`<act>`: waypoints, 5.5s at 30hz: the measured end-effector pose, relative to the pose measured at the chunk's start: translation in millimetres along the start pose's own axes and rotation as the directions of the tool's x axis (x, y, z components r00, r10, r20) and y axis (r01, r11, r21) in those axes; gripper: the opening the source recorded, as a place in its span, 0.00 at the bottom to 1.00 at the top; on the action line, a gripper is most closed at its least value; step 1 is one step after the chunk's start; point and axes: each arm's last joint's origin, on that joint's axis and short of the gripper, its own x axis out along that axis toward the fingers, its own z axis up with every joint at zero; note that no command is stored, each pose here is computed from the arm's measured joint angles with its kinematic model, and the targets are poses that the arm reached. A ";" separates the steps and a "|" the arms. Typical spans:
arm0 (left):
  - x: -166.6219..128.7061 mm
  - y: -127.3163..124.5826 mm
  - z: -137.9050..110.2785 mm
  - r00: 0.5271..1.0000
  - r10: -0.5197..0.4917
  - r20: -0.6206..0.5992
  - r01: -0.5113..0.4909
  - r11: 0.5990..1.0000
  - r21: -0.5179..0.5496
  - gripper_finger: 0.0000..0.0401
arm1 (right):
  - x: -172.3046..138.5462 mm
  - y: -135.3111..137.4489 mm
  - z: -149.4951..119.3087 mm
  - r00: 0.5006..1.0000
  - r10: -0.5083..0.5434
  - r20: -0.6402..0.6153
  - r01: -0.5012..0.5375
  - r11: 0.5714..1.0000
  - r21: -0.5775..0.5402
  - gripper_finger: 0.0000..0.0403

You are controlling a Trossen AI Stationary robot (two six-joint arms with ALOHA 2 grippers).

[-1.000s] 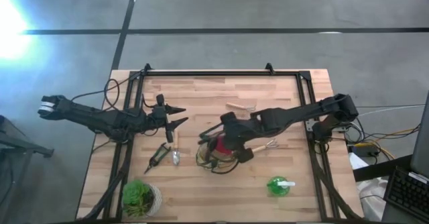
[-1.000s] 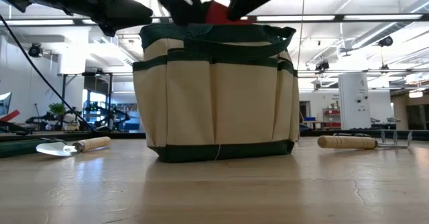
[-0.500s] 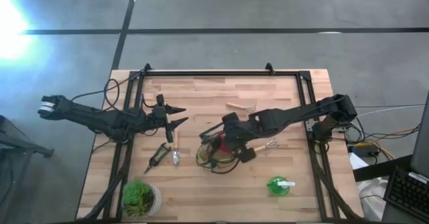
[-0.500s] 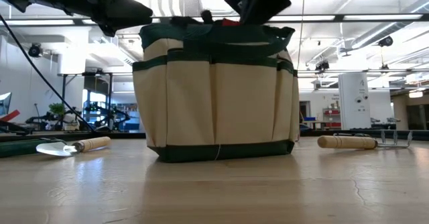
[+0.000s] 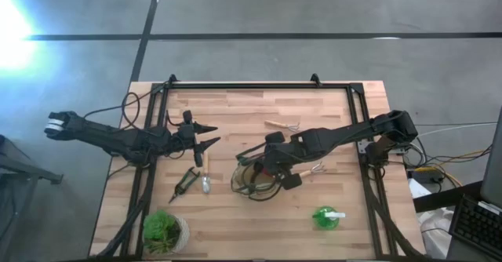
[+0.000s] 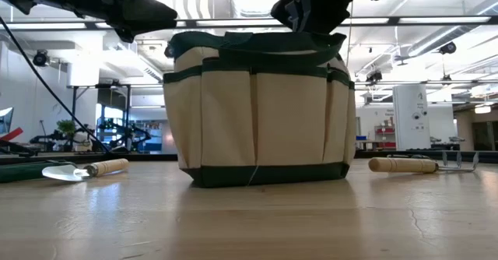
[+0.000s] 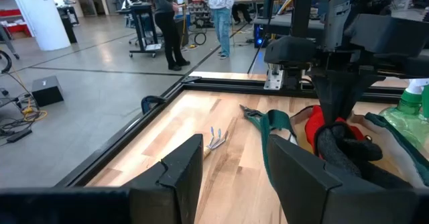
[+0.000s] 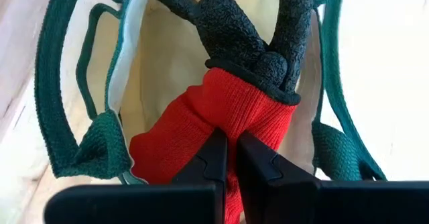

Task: Pick & Place Garden tools in Gardening bag
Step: Put the red gloves into the gardening bag, then put the spray bottle into the gardening bag

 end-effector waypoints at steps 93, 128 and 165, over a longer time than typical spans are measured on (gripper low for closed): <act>0.0 0.0 -0.8 1.000 0.000 -0.008 0.000 1.000 0.005 0.42 | -53.8 4.3 -12.8 0.943 0.178 -0.283 -0.095 0.954 0.284 0.36; -0.8 3.1 10.3 0.991 0.099 0.091 -0.107 0.991 0.085 0.42 | -114.9 149.5 -50.0 0.967 0.201 -0.156 -0.053 0.760 0.648 0.34; -0.8 4.6 16.0 0.985 0.109 0.131 -0.127 0.982 0.138 0.42 | -76.0 182.7 -65.6 0.954 0.191 -0.230 0.003 0.762 0.648 0.29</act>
